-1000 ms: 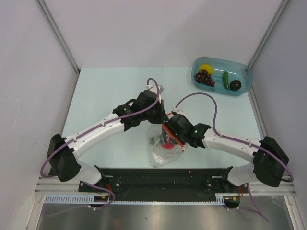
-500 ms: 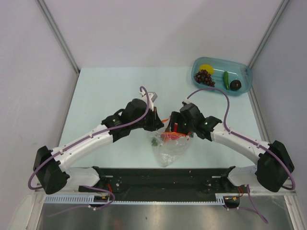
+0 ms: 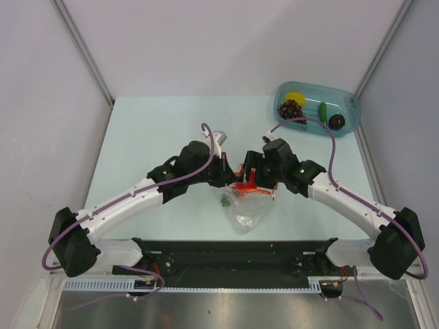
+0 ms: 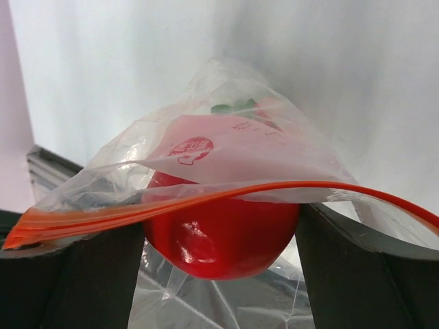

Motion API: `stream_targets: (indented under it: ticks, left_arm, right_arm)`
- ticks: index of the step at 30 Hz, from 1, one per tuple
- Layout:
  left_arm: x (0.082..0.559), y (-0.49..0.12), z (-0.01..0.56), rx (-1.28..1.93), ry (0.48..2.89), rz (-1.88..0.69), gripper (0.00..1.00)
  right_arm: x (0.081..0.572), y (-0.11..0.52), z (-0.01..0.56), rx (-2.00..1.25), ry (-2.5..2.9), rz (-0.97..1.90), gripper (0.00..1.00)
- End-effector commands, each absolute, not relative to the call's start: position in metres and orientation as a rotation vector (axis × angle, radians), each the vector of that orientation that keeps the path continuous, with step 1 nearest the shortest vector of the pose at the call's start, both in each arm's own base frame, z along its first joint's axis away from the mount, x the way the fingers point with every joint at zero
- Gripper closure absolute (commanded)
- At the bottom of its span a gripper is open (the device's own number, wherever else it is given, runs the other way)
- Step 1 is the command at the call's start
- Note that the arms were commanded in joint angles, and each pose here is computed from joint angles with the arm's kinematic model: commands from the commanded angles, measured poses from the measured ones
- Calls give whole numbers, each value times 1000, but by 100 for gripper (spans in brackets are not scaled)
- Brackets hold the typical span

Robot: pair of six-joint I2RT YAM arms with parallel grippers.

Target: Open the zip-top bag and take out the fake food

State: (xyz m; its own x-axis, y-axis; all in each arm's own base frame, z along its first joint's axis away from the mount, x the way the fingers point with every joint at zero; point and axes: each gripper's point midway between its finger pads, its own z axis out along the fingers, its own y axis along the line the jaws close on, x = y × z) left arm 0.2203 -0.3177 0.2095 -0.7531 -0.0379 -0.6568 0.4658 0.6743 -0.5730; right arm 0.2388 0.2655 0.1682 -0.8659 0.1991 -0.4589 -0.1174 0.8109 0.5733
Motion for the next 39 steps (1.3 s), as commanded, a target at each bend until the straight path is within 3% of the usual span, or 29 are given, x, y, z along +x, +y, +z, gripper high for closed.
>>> stream_targets:
  ticks: [1, 8, 14, 25, 35, 39]
  left_arm:
    - [216, -342, 235, 357, 2179, -1130, 100]
    - [214, -353, 231, 322, 2195, -1185, 100]
    - [220, -349, 251, 281, 2155, -1168, 100]
    - [228, -327, 275, 246, 2110, -1098, 100]
    - [230, -321, 285, 257, 2084, -1085, 100]
    - [236, -313, 301, 282, 2017, -1055, 100]
  right_arm:
    - [253, 277, 197, 92, 2382, 821, 100]
    - [246, 303, 207, 205, 2372, 879, 100]
    - [218, 339, 219, -167, 2276, 896, 100]
    - [194, 313, 191, -460, 2275, 559, 100]
    - [201, 297, 229, -541, 2091, 503, 100]
    - [185, 306, 235, -603, 2077, 643, 100]
